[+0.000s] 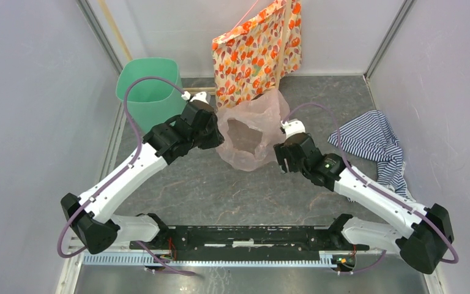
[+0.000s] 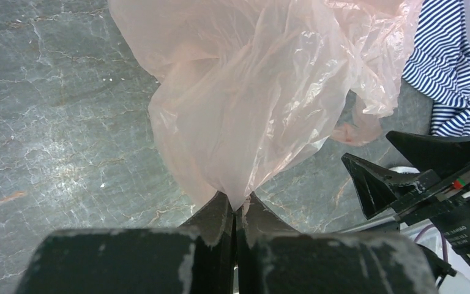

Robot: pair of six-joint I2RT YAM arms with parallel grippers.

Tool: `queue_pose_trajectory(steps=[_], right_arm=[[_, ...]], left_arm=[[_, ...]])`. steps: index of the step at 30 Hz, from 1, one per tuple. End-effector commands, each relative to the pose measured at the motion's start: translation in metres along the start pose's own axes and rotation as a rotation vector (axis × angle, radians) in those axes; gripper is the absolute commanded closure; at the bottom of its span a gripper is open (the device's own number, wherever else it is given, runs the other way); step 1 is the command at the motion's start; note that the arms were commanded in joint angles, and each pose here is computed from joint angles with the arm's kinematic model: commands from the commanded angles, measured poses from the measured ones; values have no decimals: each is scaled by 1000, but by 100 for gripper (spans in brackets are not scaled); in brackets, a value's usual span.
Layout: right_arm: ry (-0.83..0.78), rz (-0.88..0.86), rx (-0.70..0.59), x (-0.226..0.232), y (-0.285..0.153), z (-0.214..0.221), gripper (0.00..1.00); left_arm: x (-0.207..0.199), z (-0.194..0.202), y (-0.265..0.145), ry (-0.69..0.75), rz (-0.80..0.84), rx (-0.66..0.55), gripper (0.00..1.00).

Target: Put the trash bags into the trash bin

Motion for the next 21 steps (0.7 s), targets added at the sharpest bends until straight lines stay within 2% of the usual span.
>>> queue_pose_trajectory(steps=[1,5,12,16,21], right_arm=[[79,36,-28,-5,1,11,21],[121,14,-23,-5,5,34,21],[119,8,-168,-11,18,45,19],[139,8,-194,-15,28,52,19],[166,-40,-239,-14,39,60,24]], left_arm=[[-6,-9,-8,6,46,23,98],[-6,-11,-7,10,48,24,98],[-3,-13,-8,15,43,28,98],[0,-15,-9,16,34,22,98],[2,-14,-8,12,31,27,98]])
Point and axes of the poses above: each gripper's point midway between its finger pads, its own y axis out along the fingers, its own x axis along the line the jaws close on, z = x × y, the point moved 8 cm from there along -y, back along the fingers, and after that the axes turned 1 degree about y, right-handed, at the moved point
